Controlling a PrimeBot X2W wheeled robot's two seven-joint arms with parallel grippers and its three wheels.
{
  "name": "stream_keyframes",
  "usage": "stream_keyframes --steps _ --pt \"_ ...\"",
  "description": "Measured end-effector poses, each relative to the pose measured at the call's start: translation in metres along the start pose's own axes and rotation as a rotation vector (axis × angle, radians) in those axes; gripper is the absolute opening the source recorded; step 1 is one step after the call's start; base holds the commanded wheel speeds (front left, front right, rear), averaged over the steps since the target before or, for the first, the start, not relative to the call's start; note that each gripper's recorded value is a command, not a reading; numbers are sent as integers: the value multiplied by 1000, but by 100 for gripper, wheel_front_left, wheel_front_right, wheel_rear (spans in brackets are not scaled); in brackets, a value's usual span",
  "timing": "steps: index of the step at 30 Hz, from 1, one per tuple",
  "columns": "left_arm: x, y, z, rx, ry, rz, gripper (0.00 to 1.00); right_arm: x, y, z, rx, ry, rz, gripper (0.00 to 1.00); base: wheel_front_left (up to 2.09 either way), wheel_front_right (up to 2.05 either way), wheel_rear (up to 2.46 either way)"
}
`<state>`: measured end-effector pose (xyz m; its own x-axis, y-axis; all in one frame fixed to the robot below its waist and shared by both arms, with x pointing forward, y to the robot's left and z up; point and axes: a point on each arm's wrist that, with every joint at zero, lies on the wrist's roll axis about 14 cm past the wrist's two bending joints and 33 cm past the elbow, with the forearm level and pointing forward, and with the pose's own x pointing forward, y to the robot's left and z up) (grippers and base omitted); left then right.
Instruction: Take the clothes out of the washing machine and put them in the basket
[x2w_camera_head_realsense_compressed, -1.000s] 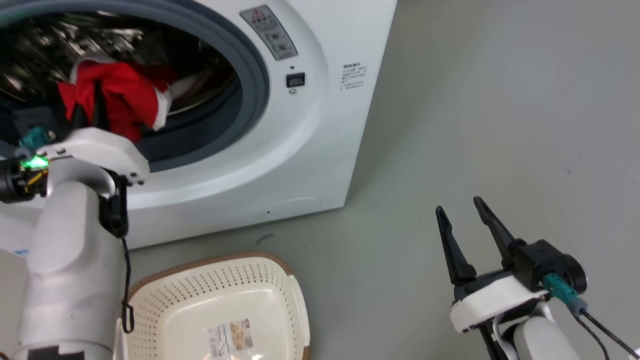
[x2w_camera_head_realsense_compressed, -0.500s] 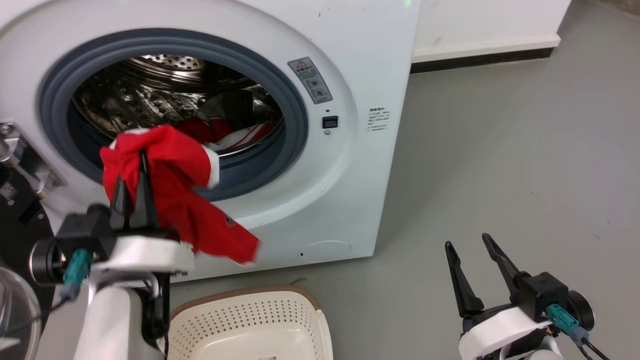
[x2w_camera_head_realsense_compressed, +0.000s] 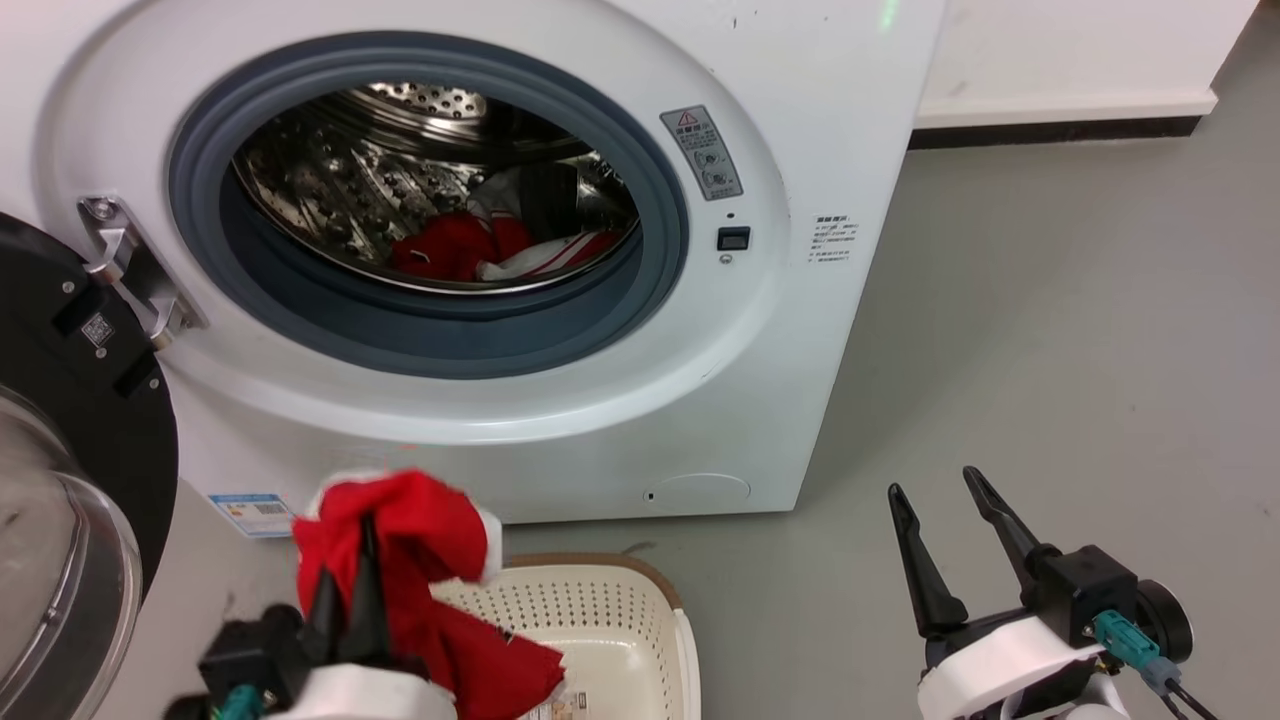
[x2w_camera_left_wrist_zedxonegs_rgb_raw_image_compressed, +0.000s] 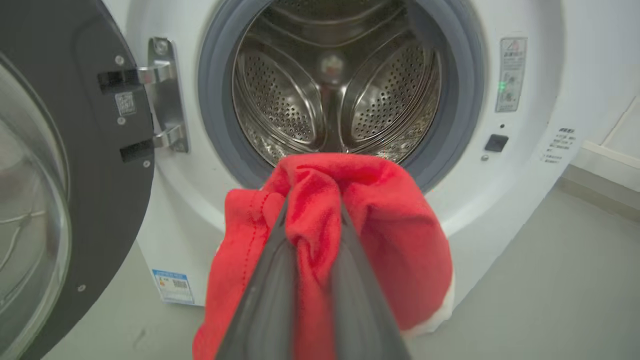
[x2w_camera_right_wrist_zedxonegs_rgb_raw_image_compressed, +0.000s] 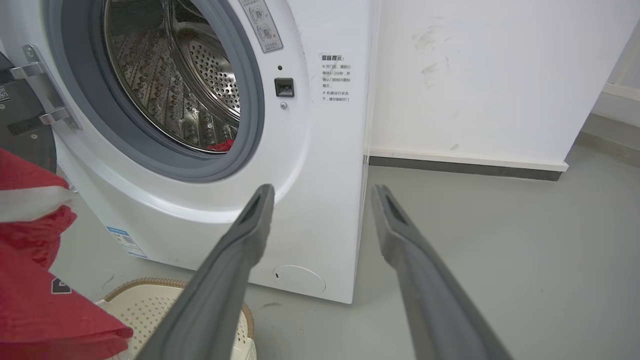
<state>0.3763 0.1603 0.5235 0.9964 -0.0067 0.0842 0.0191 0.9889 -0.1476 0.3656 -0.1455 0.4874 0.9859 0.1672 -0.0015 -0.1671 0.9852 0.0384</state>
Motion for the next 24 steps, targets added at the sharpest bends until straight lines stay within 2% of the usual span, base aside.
stream_keyframes --steps 9,24 --pt "-36 13 -138 -77 415 65 0 24 5 -17 8 43 28 100 0 0 0" --pt "-4 4 -272 -80 816 50 0 77 5 -79 14 163 74 100 0 0 0"
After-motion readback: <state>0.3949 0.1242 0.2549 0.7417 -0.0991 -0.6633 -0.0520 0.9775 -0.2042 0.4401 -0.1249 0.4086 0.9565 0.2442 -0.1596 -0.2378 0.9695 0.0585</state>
